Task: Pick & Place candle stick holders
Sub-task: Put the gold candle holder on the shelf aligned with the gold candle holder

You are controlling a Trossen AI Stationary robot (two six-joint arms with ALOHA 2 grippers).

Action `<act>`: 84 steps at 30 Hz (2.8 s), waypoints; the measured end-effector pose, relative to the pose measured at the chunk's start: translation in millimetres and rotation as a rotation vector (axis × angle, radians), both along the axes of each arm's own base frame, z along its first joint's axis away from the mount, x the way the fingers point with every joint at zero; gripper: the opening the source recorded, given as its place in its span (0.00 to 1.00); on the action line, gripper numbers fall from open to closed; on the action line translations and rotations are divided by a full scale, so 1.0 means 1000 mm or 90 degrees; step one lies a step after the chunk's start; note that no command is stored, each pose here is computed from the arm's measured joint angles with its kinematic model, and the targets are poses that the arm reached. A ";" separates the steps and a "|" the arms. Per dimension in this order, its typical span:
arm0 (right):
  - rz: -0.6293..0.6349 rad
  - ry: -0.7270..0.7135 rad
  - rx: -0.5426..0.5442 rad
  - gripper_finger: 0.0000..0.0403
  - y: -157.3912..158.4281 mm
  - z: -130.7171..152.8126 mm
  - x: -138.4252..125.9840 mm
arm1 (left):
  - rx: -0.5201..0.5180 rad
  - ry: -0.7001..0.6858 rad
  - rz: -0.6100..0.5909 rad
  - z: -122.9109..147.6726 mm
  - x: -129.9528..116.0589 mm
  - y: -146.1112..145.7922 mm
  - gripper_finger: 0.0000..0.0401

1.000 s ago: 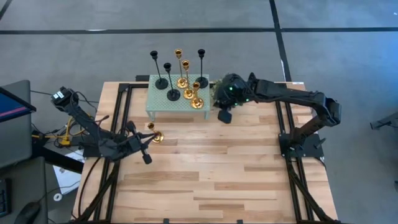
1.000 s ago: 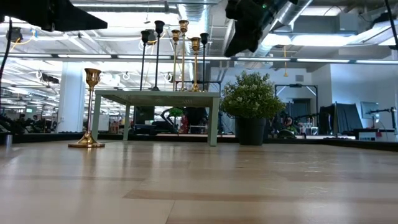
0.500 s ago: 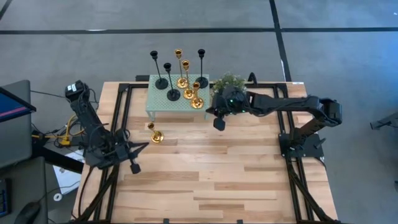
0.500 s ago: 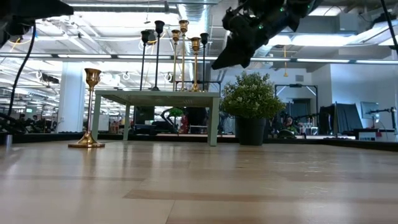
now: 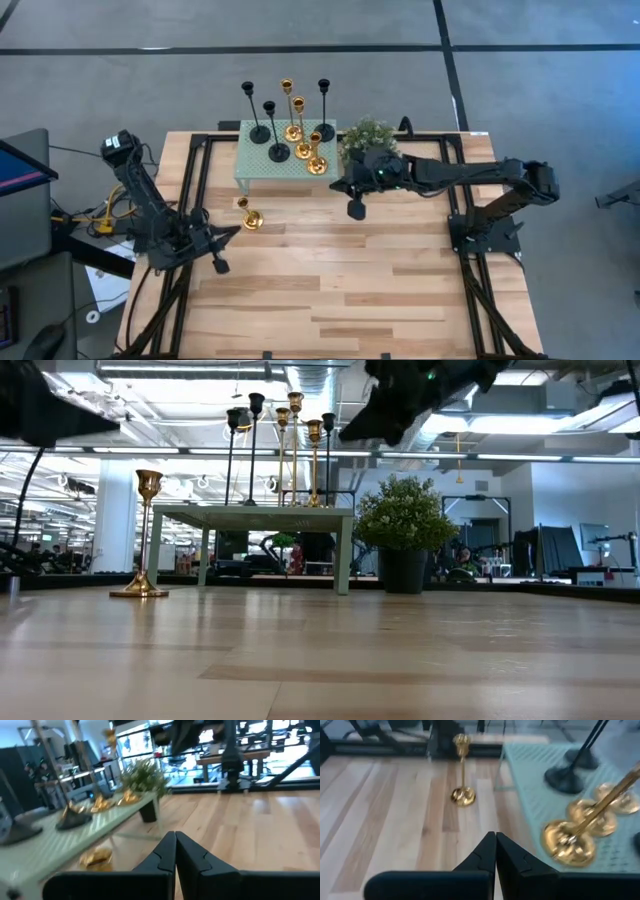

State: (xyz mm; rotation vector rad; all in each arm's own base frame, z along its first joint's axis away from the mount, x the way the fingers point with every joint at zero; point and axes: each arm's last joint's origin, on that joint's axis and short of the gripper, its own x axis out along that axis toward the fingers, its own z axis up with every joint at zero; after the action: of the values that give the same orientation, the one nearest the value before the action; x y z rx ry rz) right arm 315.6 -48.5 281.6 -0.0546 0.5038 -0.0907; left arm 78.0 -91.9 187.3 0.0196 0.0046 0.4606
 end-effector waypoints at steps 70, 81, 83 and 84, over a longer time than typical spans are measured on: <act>-0.095 -0.042 -0.025 0.00 0.006 0.011 -0.023 | 0.133 0.121 0.019 0.085 0.048 0.141 0.01; -0.096 -0.045 -0.024 0.00 0.006 0.012 -0.023 | 0.070 0.146 0.084 0.090 0.009 0.144 0.01; -0.097 -0.045 -0.025 0.00 0.005 0.012 -0.023 | 0.035 0.149 0.072 0.085 0.000 0.137 0.01; -0.098 -0.045 -0.025 0.00 0.005 0.012 -0.023 | 0.027 0.144 0.058 0.084 -0.004 0.134 0.01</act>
State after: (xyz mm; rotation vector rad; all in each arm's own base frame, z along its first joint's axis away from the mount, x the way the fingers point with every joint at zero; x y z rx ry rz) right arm 292.5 -43.5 293.5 -0.0514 0.4348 -0.2521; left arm 73.8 42.1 271.5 0.1141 0.2189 0.5483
